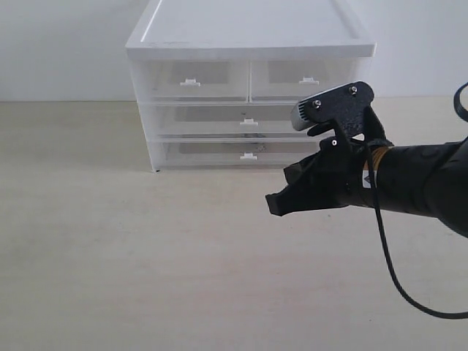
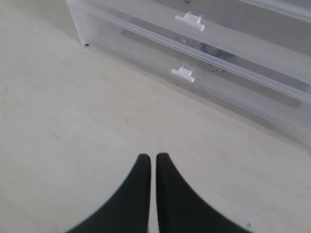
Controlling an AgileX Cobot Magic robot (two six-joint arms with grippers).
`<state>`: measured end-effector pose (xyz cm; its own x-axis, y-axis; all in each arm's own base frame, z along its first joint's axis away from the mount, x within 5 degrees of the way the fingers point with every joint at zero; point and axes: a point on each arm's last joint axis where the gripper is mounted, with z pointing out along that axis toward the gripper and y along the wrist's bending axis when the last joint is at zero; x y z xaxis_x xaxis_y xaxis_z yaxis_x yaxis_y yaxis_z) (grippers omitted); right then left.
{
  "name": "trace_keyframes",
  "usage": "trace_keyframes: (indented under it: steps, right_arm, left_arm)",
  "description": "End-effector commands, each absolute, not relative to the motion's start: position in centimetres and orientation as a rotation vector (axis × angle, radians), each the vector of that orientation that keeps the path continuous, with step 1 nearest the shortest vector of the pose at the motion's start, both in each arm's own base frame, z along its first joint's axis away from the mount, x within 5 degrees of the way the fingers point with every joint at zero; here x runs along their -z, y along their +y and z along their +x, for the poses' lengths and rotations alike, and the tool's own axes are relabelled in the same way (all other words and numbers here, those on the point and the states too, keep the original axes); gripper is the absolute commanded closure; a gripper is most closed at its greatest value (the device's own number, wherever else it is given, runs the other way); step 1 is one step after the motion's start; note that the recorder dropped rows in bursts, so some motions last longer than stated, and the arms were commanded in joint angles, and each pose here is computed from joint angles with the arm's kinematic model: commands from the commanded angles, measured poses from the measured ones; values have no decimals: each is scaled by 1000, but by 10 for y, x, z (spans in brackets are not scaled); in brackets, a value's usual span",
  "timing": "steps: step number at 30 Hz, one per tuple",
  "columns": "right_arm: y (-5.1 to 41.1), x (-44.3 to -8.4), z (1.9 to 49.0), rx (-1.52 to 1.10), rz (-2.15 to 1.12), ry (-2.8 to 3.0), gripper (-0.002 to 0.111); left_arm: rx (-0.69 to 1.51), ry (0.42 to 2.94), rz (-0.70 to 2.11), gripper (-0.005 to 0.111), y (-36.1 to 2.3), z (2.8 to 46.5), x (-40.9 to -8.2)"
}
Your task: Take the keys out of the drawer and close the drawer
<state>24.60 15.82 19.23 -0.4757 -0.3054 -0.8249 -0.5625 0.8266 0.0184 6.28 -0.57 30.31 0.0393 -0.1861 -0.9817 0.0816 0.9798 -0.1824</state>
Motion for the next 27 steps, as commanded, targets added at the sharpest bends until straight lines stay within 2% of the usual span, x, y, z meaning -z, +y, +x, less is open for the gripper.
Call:
trace_keyframes:
  steps: [1,7,10,13,15,17,22,27]
  right_arm:
    - [160,-196,248,-384,-616,2069,109]
    - [162,-198,249,-420,-578,2049,109]
    - [162,-198,249,-426,-572,2044,109]
    - [170,-200,246,-459,-589,2013,109]
    - [181,-199,241,-494,-627,1988,109]
    - [191,-194,236,-525,-638,1994,109]
    - [199,-175,239,-516,-545,2049,109]
    - [208,-164,256,-478,-492,2095,109]
  left_arm:
    - [199,1712,-30,103,-11,96,-314]
    - [275,1893,44,103,-22,162,-306]
    - [358,1954,174,103,-34,194,-300]
    - [524,1889,431,103,-55,222,-297]
    - [651,1762,526,103,-67,241,-296]
    - [692,1762,578,103,-71,261,-290]
    - [723,1809,565,103,-74,300,-278]
    - [624,1805,668,103,-87,327,-267]
